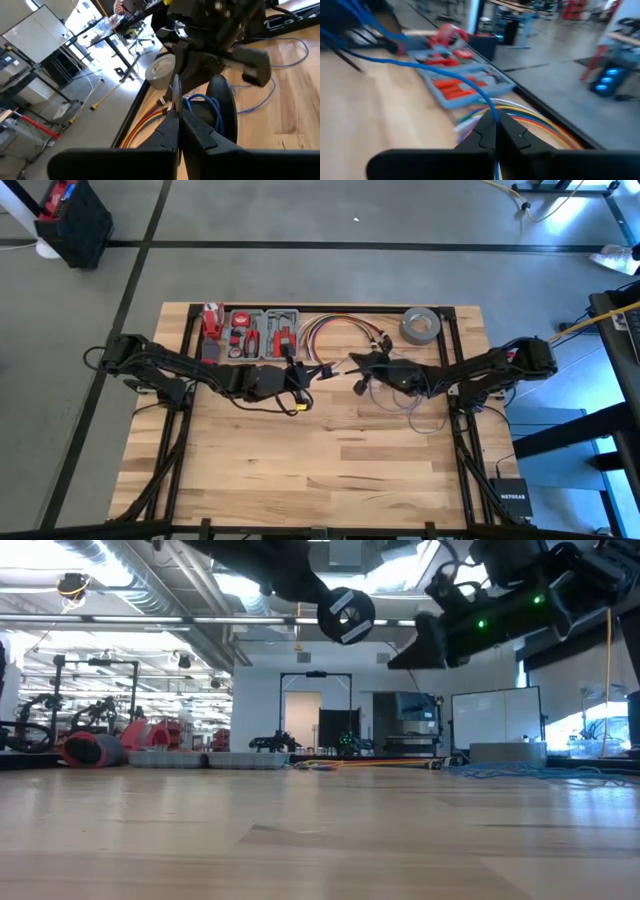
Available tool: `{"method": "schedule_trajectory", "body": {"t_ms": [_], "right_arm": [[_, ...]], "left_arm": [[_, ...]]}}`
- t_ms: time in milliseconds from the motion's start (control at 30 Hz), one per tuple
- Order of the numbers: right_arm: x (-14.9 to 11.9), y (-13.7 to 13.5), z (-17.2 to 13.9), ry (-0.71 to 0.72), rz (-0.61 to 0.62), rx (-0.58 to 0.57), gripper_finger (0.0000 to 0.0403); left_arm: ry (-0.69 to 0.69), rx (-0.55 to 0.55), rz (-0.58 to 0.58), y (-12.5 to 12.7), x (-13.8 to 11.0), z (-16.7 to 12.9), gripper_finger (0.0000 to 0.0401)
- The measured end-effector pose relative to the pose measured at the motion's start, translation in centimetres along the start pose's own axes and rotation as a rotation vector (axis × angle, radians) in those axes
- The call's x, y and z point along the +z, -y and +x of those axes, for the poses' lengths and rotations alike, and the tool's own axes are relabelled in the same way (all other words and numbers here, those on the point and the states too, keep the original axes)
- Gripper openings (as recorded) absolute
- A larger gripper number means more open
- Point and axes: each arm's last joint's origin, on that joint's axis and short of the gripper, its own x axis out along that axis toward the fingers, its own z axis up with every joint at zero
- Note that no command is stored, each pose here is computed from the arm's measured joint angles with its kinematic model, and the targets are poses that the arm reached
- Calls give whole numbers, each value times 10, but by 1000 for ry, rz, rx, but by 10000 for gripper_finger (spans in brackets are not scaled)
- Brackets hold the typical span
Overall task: Coil cords
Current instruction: Coil the blue wire onto the black spool
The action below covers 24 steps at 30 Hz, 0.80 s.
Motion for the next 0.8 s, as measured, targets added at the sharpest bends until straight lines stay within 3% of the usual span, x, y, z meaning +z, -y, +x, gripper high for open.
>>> {"method": "schedule_trajectory", "body": {"t_ms": [200,367,633,800], "right_arm": [[23,-2,-5,77,203,183,4],[36,-12,-8,98,279,356,3],[59,-37,-17,157,287,420,4],[58,-53,-6,129,265,416,4]], "left_arm": [[-41,17,6,-6,-5,4,0],[-59,40,-36,-12,-9,8,0],[-72,57,-62,-14,-13,15,0],[-63,66,-111,-16,-13,16,0]]}}
